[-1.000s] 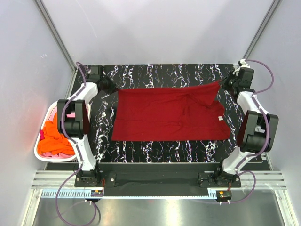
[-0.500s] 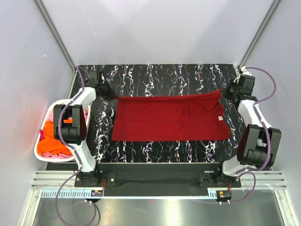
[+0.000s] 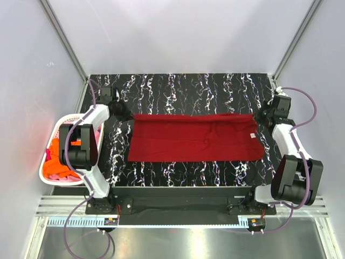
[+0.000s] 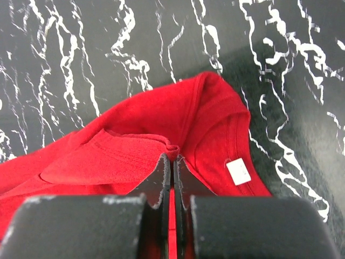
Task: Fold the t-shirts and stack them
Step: Fold the tshirt
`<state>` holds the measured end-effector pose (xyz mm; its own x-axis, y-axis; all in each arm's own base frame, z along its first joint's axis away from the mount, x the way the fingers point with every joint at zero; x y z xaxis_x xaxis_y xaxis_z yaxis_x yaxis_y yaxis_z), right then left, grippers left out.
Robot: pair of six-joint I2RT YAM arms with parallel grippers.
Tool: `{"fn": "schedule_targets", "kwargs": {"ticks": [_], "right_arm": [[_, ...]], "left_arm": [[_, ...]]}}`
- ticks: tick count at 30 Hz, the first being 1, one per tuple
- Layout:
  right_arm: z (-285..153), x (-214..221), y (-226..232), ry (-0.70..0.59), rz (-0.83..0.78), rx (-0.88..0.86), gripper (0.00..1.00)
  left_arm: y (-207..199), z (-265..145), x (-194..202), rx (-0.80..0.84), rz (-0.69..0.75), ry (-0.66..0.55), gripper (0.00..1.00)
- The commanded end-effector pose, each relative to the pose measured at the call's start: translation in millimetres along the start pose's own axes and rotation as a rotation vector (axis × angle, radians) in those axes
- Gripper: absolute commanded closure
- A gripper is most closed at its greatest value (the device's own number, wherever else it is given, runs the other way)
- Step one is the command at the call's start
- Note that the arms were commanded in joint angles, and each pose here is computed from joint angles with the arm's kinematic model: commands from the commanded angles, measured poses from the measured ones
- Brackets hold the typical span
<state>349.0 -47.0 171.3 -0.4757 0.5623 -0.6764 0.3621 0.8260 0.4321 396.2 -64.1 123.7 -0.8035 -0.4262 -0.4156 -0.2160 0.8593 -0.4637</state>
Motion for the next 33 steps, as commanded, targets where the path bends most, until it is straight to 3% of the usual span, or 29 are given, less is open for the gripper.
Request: {"fn": "schedule_targets", "kwargs": {"ticks": [1,13,33], "right_arm": [[-6,2,-5,-0.008,0.015,0.041,0.99],[-25,-5,-2,-0.069,0.007,0.034,1.0],[-8,69,-39,0.177,0.204,0.222,1.0]], "left_arm": [[4,-14,-1,-0.026,0.038,-0.047,1.0],[7,-21,4,-0.044,0.048,-0.052,1.0],[33,-16,49,-0.131,0.08,0.023,1.0]]}}
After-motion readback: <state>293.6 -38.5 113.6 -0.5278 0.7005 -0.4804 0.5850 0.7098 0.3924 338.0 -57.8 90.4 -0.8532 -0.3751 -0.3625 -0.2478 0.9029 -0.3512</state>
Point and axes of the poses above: each gripper's point midway between its finger pads, its own z axis out along the fingers, its own y axis along the line the jaws close on, x = y × z, the point moved 5 cm from there along -z, back along the fingers, and after that the axes turned 7 degrees about z, right-handed, at the moved point
